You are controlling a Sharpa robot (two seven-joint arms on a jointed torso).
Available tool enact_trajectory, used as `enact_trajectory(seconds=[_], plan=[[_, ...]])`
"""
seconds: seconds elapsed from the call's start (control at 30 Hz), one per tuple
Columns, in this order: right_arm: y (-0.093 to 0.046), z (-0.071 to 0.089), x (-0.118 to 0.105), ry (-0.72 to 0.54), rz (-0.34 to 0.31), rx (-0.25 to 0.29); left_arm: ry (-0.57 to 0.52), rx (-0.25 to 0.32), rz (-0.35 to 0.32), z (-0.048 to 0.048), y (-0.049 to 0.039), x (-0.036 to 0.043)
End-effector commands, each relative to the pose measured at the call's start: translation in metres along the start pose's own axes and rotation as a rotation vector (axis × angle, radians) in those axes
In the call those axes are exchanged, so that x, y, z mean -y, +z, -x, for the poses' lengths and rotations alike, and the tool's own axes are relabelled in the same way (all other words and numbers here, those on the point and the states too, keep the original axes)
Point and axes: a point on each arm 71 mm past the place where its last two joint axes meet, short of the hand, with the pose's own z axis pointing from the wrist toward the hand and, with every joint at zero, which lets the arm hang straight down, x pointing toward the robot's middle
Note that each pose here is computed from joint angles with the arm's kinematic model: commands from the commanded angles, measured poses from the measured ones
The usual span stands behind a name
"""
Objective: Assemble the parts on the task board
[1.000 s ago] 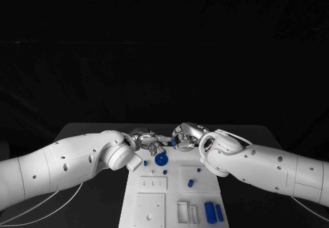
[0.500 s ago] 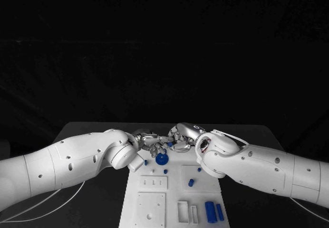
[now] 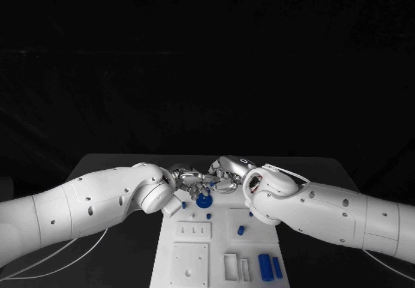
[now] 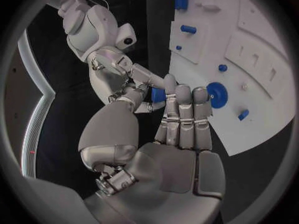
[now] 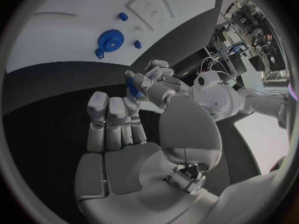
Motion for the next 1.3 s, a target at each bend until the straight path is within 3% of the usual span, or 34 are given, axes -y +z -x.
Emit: enact_trajectory(seconds=[0.03, 0.53, 1.3], plan=[[0.0002, -0.0034, -0.0024, -0.016, 0.009, -0.020, 0.001, -0.026, -0.015, -0.0042, 0.0002, 0.0038], [-0.0002, -0.0080, 0.0004, -0.018, 0.001, -0.033, -0.006, -0.030, -0.019, -0.0027, 0.0002, 0.0032], [-0.0015, -0.0061, 0.0046, -0.013, -0.007, -0.009, -0.002, -0.046, 0.006, -0.0014, -0.0008, -0.0003]])
